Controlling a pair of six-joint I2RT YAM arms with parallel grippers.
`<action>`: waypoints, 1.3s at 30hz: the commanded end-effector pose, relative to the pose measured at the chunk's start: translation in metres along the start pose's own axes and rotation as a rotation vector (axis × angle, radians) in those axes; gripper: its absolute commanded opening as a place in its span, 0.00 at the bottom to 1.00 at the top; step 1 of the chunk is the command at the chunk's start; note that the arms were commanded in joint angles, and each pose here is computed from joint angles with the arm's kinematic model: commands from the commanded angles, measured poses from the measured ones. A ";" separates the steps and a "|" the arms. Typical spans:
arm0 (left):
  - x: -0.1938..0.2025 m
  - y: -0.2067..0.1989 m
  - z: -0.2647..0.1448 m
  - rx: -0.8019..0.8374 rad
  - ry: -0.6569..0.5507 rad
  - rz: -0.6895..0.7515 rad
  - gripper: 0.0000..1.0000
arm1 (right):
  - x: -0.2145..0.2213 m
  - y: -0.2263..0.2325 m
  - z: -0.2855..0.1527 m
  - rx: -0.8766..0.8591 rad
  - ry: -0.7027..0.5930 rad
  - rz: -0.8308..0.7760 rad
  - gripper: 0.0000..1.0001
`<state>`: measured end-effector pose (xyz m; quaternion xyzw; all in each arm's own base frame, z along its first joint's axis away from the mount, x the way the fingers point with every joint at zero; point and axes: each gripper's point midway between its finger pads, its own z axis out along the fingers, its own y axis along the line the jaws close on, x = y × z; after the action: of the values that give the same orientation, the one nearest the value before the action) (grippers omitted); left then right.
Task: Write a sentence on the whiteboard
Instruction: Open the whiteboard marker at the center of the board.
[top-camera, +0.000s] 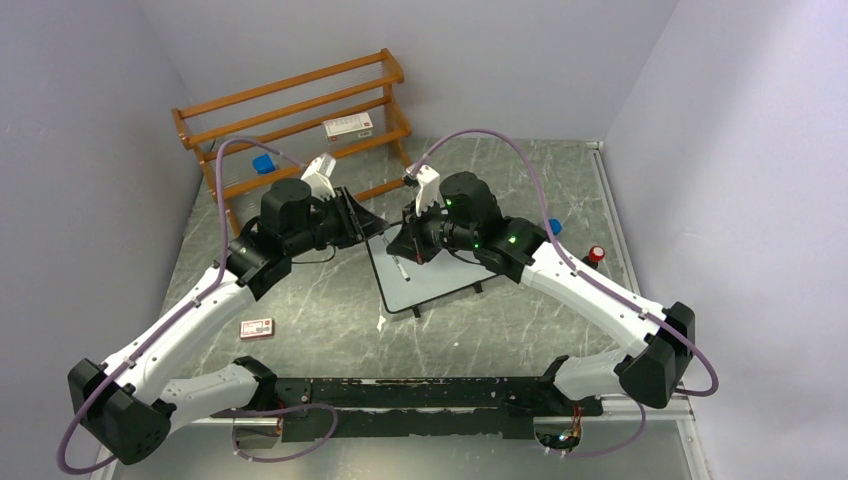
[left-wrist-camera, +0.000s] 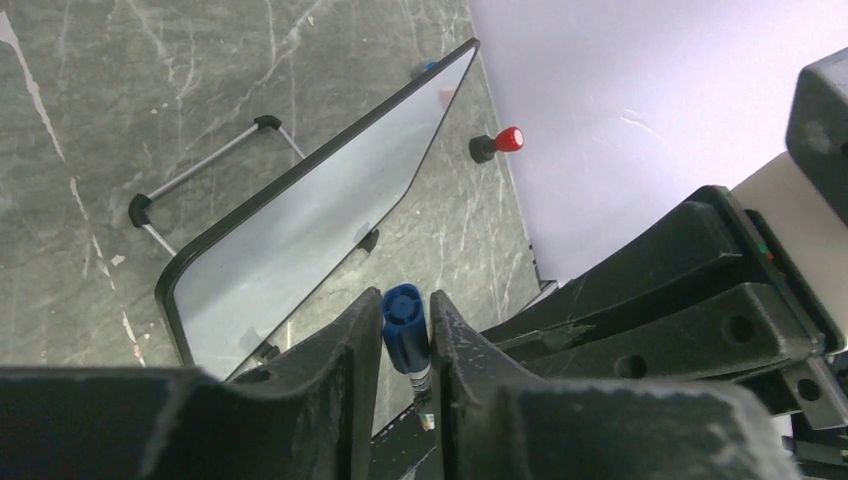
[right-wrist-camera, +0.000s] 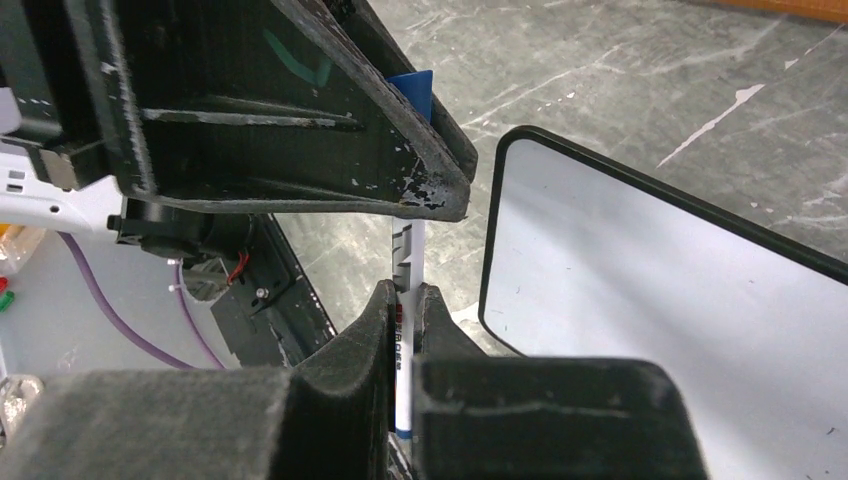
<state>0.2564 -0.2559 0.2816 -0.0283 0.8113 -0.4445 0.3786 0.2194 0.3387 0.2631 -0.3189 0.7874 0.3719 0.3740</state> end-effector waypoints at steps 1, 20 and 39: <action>-0.005 -0.004 -0.003 0.014 -0.042 -0.022 0.24 | -0.011 0.009 0.004 -0.035 -0.037 -0.021 0.00; -0.035 0.005 -0.027 0.035 -0.230 -0.220 0.05 | -0.021 -0.023 -0.020 0.158 -0.090 0.107 1.00; -0.061 -0.013 -0.045 0.212 -0.349 -0.447 0.05 | -0.035 -0.031 -0.045 -0.006 -0.219 0.150 1.00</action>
<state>0.2660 -0.2095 0.3202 -0.2246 0.7001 -0.5433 0.4052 0.2442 0.2920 0.3055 -0.2441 0.7661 0.4024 0.4377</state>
